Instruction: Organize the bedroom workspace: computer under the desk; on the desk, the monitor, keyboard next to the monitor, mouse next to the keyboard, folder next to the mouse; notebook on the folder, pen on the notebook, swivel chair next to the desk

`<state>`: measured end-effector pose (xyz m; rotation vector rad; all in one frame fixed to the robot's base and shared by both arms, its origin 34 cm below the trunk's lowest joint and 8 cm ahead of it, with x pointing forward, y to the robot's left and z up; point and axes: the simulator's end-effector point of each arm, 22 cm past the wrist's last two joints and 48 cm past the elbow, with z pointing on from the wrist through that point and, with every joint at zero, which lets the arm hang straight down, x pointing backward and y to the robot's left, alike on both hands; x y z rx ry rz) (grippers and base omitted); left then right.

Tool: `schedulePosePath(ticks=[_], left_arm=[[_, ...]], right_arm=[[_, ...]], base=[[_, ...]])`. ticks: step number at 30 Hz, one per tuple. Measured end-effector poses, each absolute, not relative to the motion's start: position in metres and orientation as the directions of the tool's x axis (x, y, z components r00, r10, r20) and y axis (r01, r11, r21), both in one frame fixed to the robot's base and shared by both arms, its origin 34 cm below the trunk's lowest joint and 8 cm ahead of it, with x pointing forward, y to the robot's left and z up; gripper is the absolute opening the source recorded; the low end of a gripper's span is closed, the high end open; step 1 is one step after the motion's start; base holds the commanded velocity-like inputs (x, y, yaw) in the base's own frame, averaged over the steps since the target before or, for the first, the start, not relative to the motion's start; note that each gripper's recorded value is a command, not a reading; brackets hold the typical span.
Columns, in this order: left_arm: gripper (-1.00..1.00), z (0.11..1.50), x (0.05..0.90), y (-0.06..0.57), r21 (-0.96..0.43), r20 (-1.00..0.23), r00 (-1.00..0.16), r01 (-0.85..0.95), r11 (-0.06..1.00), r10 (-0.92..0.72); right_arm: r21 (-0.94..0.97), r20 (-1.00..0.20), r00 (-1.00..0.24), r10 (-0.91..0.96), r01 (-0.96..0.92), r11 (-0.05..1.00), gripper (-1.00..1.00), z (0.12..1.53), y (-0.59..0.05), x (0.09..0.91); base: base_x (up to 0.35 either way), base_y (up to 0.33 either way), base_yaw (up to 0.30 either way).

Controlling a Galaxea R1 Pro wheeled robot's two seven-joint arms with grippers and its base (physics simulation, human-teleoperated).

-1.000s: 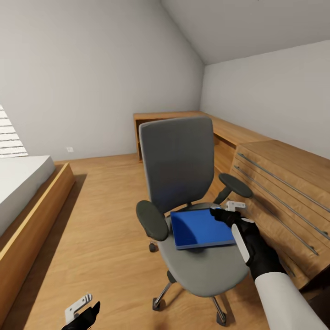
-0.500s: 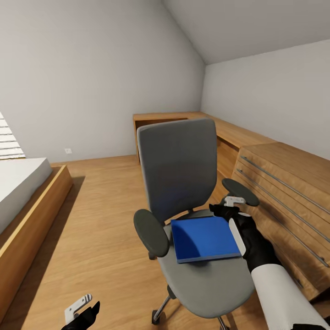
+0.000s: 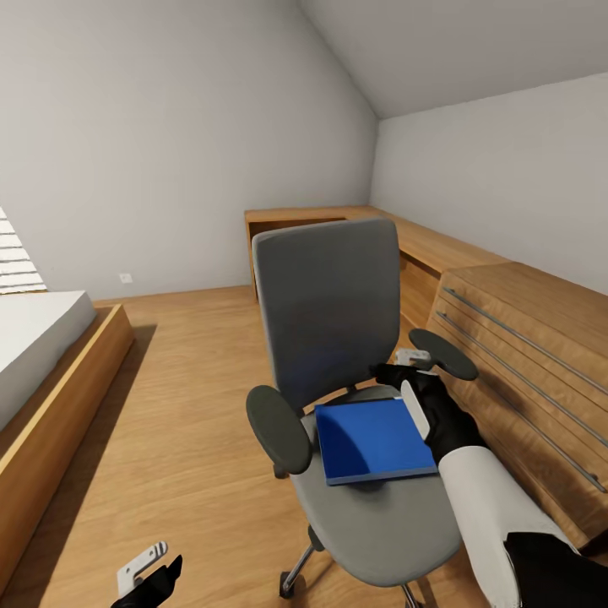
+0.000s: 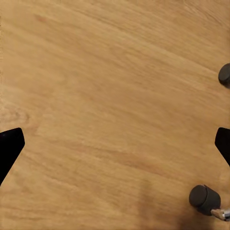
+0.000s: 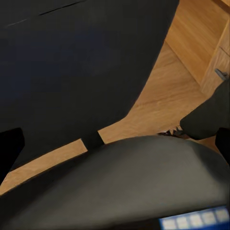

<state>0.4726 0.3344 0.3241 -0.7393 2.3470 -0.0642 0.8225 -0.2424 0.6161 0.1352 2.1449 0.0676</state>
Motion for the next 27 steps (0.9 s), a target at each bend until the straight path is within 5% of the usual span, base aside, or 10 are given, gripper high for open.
schedulePosePath(ticks=[27], left_arm=[[1.0,0.325,0.473,0.343,-0.223,-0.593,-0.617,-0.492,0.842,-0.517]], right_arm=[[0.089,-0.776,-0.619,0.123,0.086,0.992,1.0,0.561,-0.245,0.805]], base=[[0.012,0.0,0.0]])
